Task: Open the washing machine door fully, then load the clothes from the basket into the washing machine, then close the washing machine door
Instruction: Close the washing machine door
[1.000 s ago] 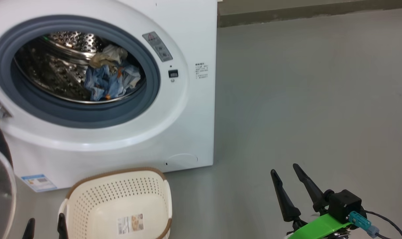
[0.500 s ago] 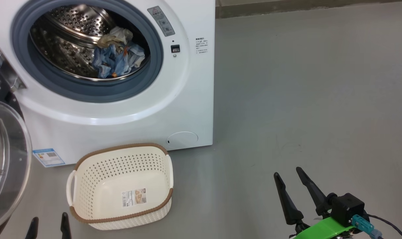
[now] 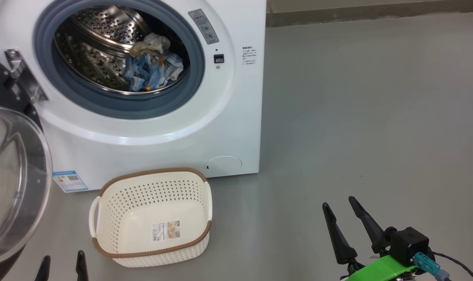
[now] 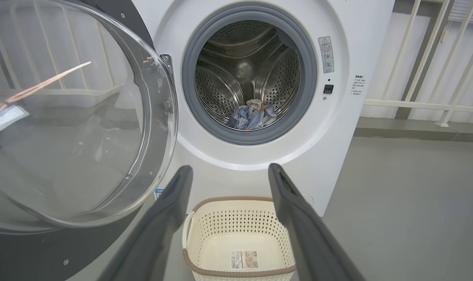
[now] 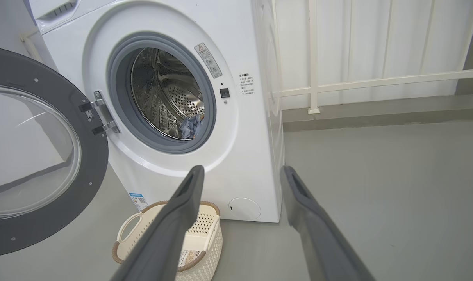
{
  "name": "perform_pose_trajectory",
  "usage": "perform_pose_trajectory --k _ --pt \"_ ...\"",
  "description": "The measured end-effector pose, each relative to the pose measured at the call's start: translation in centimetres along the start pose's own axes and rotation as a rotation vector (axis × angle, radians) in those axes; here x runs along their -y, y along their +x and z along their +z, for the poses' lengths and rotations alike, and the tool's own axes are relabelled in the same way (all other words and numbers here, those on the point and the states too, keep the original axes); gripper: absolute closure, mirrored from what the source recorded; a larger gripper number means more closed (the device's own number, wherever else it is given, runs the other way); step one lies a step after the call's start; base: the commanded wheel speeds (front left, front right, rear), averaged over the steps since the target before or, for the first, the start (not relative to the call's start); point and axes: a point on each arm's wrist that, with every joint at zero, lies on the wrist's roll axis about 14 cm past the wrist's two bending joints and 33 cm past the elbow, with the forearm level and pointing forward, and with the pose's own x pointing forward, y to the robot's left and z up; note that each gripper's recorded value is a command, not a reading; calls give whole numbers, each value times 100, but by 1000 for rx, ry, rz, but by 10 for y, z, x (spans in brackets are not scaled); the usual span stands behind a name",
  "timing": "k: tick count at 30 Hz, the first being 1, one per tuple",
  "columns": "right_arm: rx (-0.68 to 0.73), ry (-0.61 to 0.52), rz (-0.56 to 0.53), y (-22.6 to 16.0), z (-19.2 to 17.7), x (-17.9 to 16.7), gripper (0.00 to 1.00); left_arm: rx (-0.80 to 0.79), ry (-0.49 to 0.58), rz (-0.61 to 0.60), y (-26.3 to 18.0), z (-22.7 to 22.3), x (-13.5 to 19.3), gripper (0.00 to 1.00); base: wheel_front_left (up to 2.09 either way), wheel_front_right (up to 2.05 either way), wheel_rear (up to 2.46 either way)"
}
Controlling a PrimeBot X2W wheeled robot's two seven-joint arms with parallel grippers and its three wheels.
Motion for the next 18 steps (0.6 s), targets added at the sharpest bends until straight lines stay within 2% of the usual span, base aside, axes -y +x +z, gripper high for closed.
perform_pose_trajectory --k 14,18 --pt "-15 9 102 16 -6 -32 0 10 -19 129 -25 3 -35 0 0 0 0" --pt "-26 15 159 24 -11 -50 0 3 -22 201 -43 0 -53 0 0 0 0"
